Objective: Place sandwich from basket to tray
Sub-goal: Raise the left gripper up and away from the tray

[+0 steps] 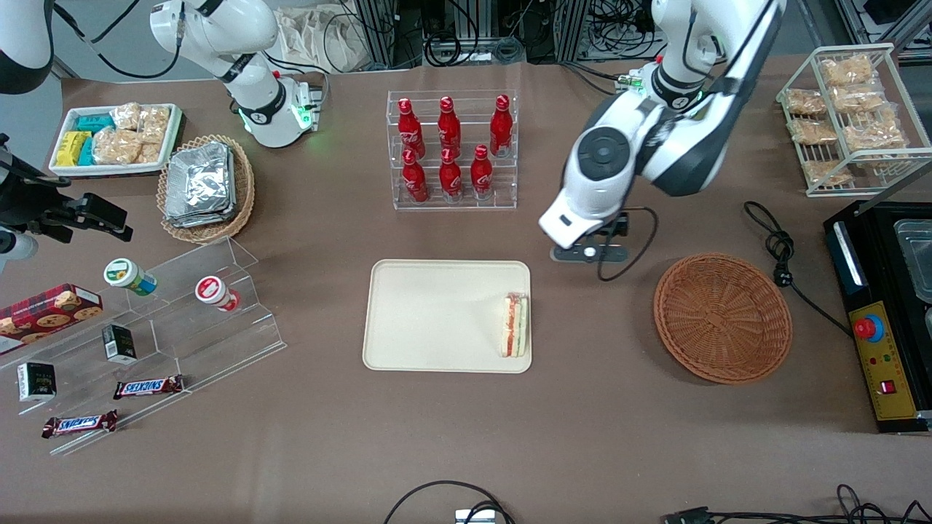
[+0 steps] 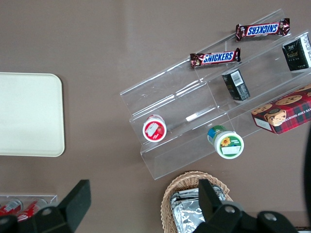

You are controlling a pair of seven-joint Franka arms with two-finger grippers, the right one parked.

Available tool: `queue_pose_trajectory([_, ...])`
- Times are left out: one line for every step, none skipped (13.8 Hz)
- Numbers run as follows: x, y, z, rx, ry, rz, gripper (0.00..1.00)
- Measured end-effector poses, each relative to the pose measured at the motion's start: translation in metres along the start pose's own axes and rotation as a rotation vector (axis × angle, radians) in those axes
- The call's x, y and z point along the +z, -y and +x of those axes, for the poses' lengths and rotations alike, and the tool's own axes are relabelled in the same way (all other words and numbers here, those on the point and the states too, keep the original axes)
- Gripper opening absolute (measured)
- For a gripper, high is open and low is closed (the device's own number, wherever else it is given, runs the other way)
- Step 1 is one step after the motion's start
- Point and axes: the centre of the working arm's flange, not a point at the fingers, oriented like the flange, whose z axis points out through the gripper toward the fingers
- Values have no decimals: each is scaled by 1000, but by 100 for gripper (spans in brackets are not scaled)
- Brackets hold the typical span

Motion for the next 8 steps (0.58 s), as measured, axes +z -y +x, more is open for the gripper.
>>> queue_pose_trajectory([-8, 26, 5, 13, 15, -12, 100])
queue_pose_trajectory([-16, 54, 11, 14, 27, -22, 100])
queue_pose_trajectory([-25, 82, 18, -2, 40, -29, 100])
queue_pose_trajectory([-36, 111, 25, -29, 50, -36, 100])
queue_pose_trajectory([-48, 137, 31, -61, 63, -43, 100])
queue_pose_trajectory([-61, 164, 35, -100, 81, -49, 100])
queue_pose_trajectory([-75, 188, 37, -137, 95, -55, 100])
queue_pose_trajectory([-88, 211, 39, -173, 101, -63, 100])
